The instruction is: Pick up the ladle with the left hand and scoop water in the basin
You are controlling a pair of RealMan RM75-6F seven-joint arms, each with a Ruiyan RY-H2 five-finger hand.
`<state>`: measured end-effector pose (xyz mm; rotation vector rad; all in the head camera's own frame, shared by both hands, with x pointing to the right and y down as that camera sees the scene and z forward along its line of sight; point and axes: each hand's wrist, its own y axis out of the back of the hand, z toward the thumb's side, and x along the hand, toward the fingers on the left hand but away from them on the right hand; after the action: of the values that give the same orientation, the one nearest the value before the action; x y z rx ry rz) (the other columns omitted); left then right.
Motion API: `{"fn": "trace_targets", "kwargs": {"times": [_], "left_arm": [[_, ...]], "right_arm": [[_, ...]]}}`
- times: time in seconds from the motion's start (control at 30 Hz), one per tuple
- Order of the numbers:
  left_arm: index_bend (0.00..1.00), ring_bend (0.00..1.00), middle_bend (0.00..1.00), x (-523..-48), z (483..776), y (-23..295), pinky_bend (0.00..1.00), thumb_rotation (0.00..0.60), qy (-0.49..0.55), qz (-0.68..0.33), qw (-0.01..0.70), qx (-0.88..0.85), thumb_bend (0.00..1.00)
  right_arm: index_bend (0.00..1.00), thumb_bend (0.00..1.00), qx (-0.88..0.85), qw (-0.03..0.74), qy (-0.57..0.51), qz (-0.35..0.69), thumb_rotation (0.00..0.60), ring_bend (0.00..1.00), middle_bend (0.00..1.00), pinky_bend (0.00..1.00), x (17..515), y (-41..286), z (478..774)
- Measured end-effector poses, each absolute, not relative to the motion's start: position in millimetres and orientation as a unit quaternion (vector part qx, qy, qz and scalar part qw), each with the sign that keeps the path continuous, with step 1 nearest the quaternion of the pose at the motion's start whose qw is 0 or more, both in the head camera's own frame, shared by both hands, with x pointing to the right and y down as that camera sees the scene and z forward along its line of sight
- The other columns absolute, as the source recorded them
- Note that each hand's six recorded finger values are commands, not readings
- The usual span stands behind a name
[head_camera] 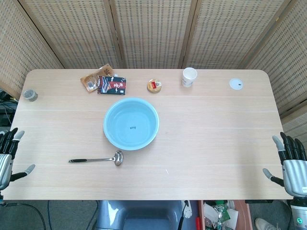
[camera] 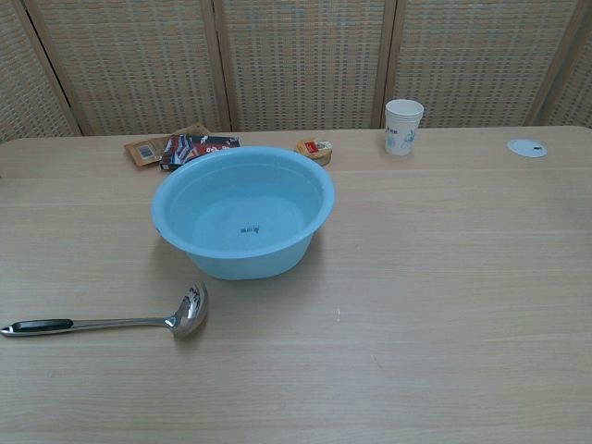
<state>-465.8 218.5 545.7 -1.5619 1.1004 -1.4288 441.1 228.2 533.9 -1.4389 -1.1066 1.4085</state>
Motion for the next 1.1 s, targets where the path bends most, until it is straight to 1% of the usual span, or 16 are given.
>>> {"fn": "trace_targets", "kwargs": {"times": [0.2, 0.37, 0.4, 0.43, 0.47, 0.5, 0.53, 0.57, 0.6, 0.63, 0.7, 0.77, 0.83, 0.93, 1.03, 1.1], "left_arm": [[0.0, 0.0, 0.0, -465, 549, 219, 0.0, 0.6, 0.421, -0.563, 0.368, -0.608, 0.18], [0.0, 0.0, 0.0, -461, 558, 219, 0.0, 0.6, 0.41, -0.568, 0.366, -0.613, 0.18], [0.0, 0.0, 0.01, -460, 560, 219, 0.0, 0.6, 0.408, -0.567, 0.367, -0.614, 0.18], [0.0, 0.05, 0.06, -459, 562, 218, 0.02, 0.6, 0.406, -0.567, 0.368, -0.615, 0.18], [0.0, 0.2, 0.23, -457, 564, 217, 0.12, 0.6, 0.404, -0.566, 0.369, -0.616, 0.18], [0.0, 0.38, 0.44, -455, 566, 216, 0.26, 0.6, 0.402, -0.564, 0.37, -0.618, 0.18], [0.0, 0.52, 0.58, -452, 568, 214, 0.38, 0.6, 0.399, -0.562, 0.373, -0.621, 0.18], [0.0, 0.66, 0.73, -449, 570, 212, 0.53, 0.6, 0.399, -0.56, 0.375, -0.622, 0.18], [0.0, 0.75, 0.81, -447, 573, 211, 0.63, 0.6, 0.4, -0.558, 0.376, -0.622, 0.18], [0.0, 0.8, 0.84, -442, 577, 210, 0.7, 0.6, 0.401, -0.555, 0.376, -0.625, 0.18], [0.0, 0.9, 0.94, -435, 585, 210, 0.88, 0.6, 0.394, -0.554, 0.375, -0.63, 0.18], [0.0, 0.96, 0.99, -428, 597, 210, 0.97, 0.6, 0.376, -0.559, 0.38, -0.633, 0.18], [0.0, 0.98, 1.0, -418, 612, 211, 1.0, 0.6, 0.354, -0.568, 0.383, -0.637, 0.18], [0.03, 0.99, 1.0, -405, 634, 212, 1.0, 0.6, 0.324, -0.578, 0.376, -0.647, 0.18], [0.12, 1.0, 1.0, -398, 651, 213, 1.0, 0.6, 0.306, -0.589, 0.362, -0.654, 0.19], [0.2, 1.0, 1.0, -395, 660, 214, 1.0, 0.6, 0.298, -0.597, 0.35, -0.657, 0.19]], "right_arm": [[0.0, 0.0, -0.571, 0.407, -0.442, 0.56, 0.6, 0.0, 0.0, 0.0, 442, 228, 533], [0.0, 0.0, -0.573, 0.406, -0.444, 0.556, 0.6, 0.0, 0.0, 0.0, 442, 229, 531], [0.0, 0.0, -0.573, 0.406, -0.445, 0.556, 0.6, 0.0, 0.0, 0.0, 442, 229, 530], [0.0, 0.0, -0.573, 0.405, -0.444, 0.556, 0.6, 0.0, 0.0, 0.0, 442, 229, 530], [0.0, 0.0, -0.574, 0.405, -0.444, 0.557, 0.6, 0.0, 0.0, 0.0, 442, 229, 531], [0.0, 0.0, -0.574, 0.404, -0.443, 0.558, 0.6, 0.0, 0.0, 0.0, 442, 229, 531], [0.0, 0.0, -0.574, 0.403, -0.442, 0.559, 0.6, 0.0, 0.0, 0.0, 442, 228, 532], [0.0, 0.0, -0.574, 0.402, -0.441, 0.561, 0.6, 0.0, 0.0, 0.0, 443, 228, 533], [0.0, 0.0, -0.574, 0.401, -0.44, 0.562, 0.6, 0.0, 0.0, 0.0, 443, 228, 534], [0.0, 0.0, -0.574, 0.4, -0.44, 0.563, 0.6, 0.0, 0.0, 0.0, 443, 228, 534], [0.0, 0.0, -0.574, 0.399, -0.441, 0.564, 0.6, 0.0, 0.0, 0.0, 444, 227, 535], [0.0, 0.0, -0.573, 0.399, -0.442, 0.563, 0.6, 0.0, 0.0, 0.0, 444, 227, 534], [0.0, 0.0, -0.573, 0.399, -0.442, 0.563, 0.6, 0.0, 0.0, 0.0, 444, 227, 534], [0.0, 0.0, -0.574, 0.397, -0.442, 0.564, 0.6, 0.0, 0.0, 0.0, 445, 228, 534], [0.0, 0.0, -0.575, 0.397, -0.442, 0.563, 0.6, 0.0, 0.0, 0.0, 445, 228, 534], [0.0, 0.0, -0.576, 0.396, -0.441, 0.562, 0.6, 0.0, 0.0, 0.0, 444, 228, 534]]}}
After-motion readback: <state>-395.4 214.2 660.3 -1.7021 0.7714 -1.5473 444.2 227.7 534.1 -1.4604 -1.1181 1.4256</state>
